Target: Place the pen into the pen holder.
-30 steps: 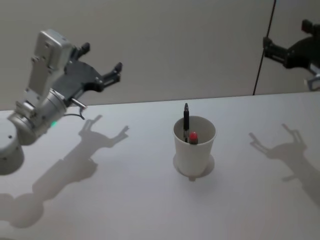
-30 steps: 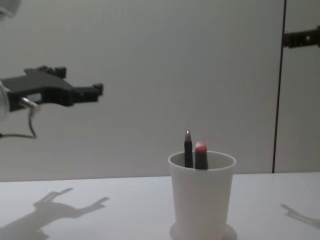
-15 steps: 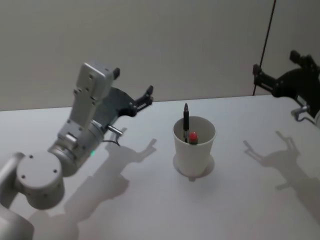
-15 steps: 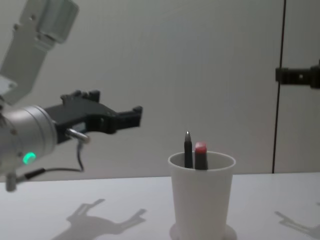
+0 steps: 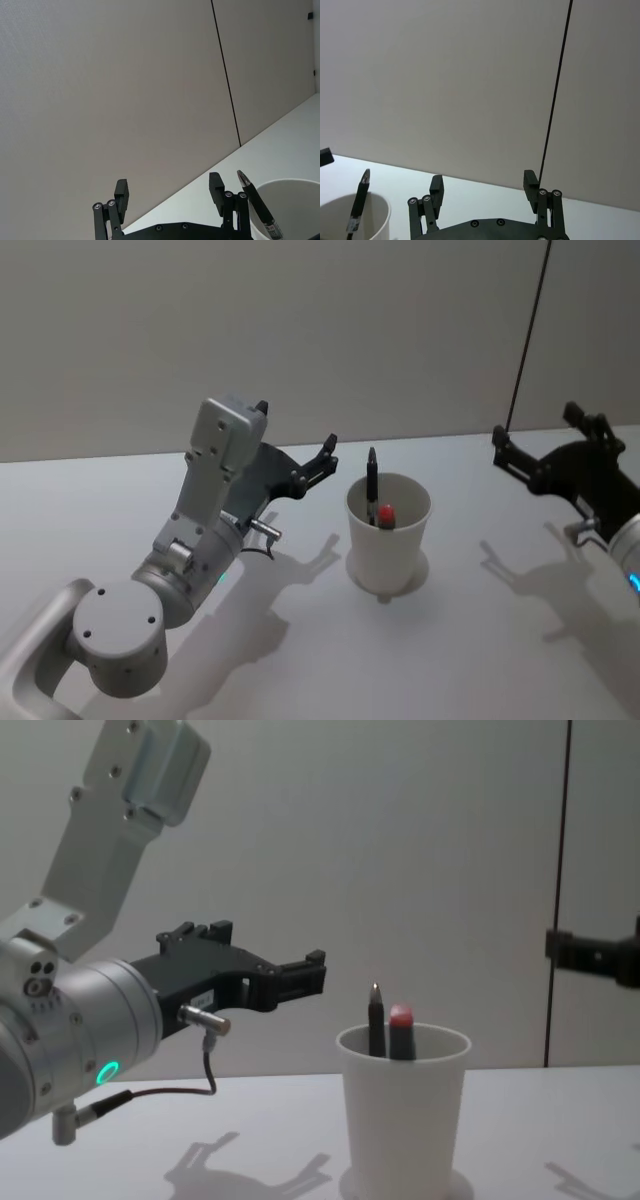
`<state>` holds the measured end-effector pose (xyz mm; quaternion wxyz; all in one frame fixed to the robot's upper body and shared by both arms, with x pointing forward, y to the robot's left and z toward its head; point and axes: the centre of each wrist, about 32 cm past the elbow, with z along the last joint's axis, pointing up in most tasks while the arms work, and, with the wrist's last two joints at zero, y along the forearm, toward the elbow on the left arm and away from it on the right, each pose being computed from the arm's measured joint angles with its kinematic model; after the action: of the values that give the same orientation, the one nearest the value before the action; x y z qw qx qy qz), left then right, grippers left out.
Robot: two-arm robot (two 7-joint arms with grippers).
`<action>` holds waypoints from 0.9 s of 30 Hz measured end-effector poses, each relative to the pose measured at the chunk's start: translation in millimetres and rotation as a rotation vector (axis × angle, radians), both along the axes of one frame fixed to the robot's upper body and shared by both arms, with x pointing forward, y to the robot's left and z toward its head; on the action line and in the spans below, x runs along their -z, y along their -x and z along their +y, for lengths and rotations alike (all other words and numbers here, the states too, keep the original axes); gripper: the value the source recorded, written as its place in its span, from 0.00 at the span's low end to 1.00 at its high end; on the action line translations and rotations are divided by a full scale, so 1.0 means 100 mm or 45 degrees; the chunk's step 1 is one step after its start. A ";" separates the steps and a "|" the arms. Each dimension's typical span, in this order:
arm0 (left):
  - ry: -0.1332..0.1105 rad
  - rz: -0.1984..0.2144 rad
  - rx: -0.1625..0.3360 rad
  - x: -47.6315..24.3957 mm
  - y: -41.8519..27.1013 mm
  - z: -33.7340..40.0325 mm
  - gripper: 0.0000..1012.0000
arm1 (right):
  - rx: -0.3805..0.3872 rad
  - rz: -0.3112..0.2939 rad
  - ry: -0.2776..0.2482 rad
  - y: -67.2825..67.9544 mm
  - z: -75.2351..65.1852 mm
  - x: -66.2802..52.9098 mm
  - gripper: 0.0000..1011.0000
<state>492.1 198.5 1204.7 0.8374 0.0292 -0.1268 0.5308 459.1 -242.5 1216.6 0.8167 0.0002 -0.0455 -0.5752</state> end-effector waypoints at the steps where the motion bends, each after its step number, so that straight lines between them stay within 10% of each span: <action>1: 0.000 0.000 0.000 0.000 0.000 -0.001 0.99 | 0.000 0.000 -0.004 0.01 0.00 0.03 0.99; 11: 0.000 0.000 -0.001 0.002 0.002 -0.002 0.99 | 0.003 0.005 -0.038 0.15 0.05 0.27 0.99; 27: 0.001 0.000 -0.001 0.003 0.001 -0.001 0.99 | 0.003 0.005 -0.040 0.16 0.05 0.28 0.99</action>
<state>492.0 198.4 1204.4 0.8373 0.0288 -0.1264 0.5311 443.4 -237.5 1188.5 0.8160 0.0118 -0.0349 -0.5769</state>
